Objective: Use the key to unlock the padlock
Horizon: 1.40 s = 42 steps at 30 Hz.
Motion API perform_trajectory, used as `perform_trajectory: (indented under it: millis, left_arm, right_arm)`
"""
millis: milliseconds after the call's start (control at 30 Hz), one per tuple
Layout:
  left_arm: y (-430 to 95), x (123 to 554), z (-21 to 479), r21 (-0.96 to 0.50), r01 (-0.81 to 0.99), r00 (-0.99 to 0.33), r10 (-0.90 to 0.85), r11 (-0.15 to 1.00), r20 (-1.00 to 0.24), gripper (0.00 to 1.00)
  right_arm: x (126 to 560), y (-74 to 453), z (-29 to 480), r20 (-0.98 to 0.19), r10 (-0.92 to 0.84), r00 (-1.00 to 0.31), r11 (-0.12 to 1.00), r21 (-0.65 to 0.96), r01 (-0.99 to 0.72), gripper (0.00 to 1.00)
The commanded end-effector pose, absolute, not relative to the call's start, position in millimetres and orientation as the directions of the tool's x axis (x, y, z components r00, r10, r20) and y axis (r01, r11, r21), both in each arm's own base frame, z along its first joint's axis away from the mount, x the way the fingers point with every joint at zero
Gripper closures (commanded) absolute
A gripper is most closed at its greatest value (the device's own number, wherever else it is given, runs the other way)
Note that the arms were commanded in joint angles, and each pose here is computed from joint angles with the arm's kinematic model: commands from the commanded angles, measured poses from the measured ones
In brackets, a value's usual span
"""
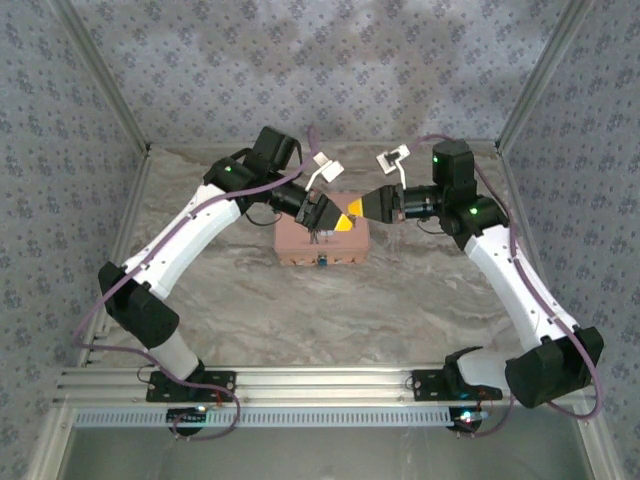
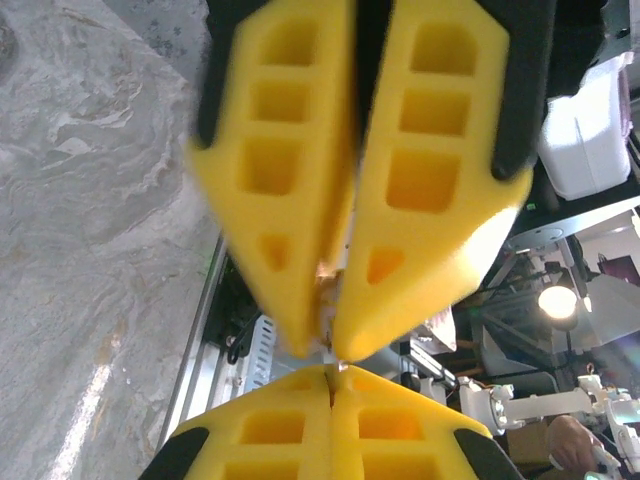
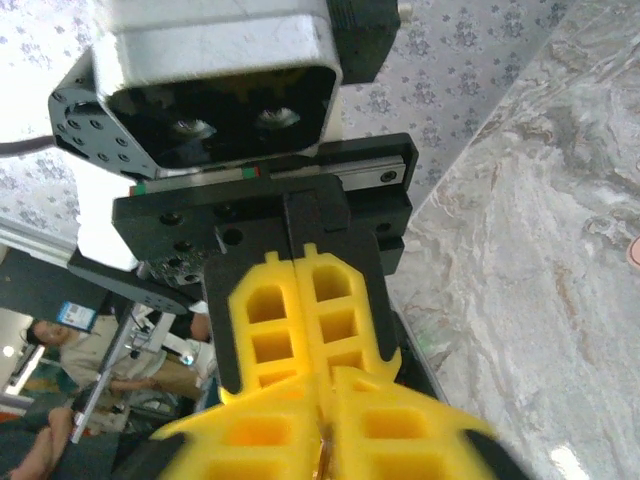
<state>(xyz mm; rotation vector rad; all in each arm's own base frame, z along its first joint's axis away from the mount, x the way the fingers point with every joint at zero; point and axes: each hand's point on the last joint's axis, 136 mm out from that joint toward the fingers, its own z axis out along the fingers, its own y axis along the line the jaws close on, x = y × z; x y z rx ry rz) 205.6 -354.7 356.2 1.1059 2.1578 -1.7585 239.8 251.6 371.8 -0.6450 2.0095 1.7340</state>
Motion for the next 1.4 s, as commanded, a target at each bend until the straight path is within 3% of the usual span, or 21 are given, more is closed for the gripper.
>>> perform_trajectory:
  millis: [0, 167, 433, 600, 667, 867, 1067, 1200, 1367]
  left_arm:
    - [-357, 209, 375, -0.753, 0.657, -0.677, 0.423, -0.021, -0.602, 1.0]
    - [-356, 208, 375, -0.752, 0.658, -0.675, 0.423, -0.024, -0.604, 1.0]
    - [-352, 211, 373, -0.754, 0.657, -0.682, 0.415, -0.013, -0.602, 1.0]
    - [-351, 217, 372, -0.756, 0.654, -0.693, 0.402, 0.002, -0.599, 1.0]
    - [-349, 222, 371, -0.757, 0.653, -0.705, 0.386, 0.026, -0.595, 0.82]
    - [-334, 245, 369, -0.762, 0.639, -0.756, 0.268, 0.101, -0.598, 0.59]
    - [-323, 265, 363, -0.779, 0.592, -0.806, 0.136, 0.208, -0.576, 0.46]
    - [-323, 288, 353, -0.837, 0.473, -0.872, 0.009, 0.275, -0.49, 0.34]
    - [-333, 305, 359, -0.907, 0.366, -0.917, -0.083, 0.208, -0.389, 0.28]
  right_arm:
    - [222, 257, 379, -0.587, -0.139, -0.798, 0.058, 0.799, -0.598, 0.79]
    - [221, 256, 378, -0.585, -0.141, -0.799, 0.054, 0.801, -0.596, 0.78]
    - [217, 255, 378, -0.588, -0.147, -0.795, 0.041, 0.799, -0.599, 1.0]
    - [217, 253, 377, -0.609, -0.133, -0.782, 0.071, 0.781, -0.621, 1.0]
    - [224, 249, 377, -0.628, -0.097, -0.772, 0.116, 0.764, -0.635, 1.0]
    - [250, 232, 388, -0.697, 0.029, -0.716, 0.237, 0.701, -0.673, 1.0]
    - [268, 223, 390, -0.761, 0.095, -0.641, 0.361, 0.627, -0.691, 1.0]
    - [279, 224, 388, -0.838, 0.081, -0.539, 0.489, 0.505, -0.711, 1.0]
    - [290, 232, 395, -0.881, 0.084, -0.466, 0.523, 0.437, -0.732, 1.0]
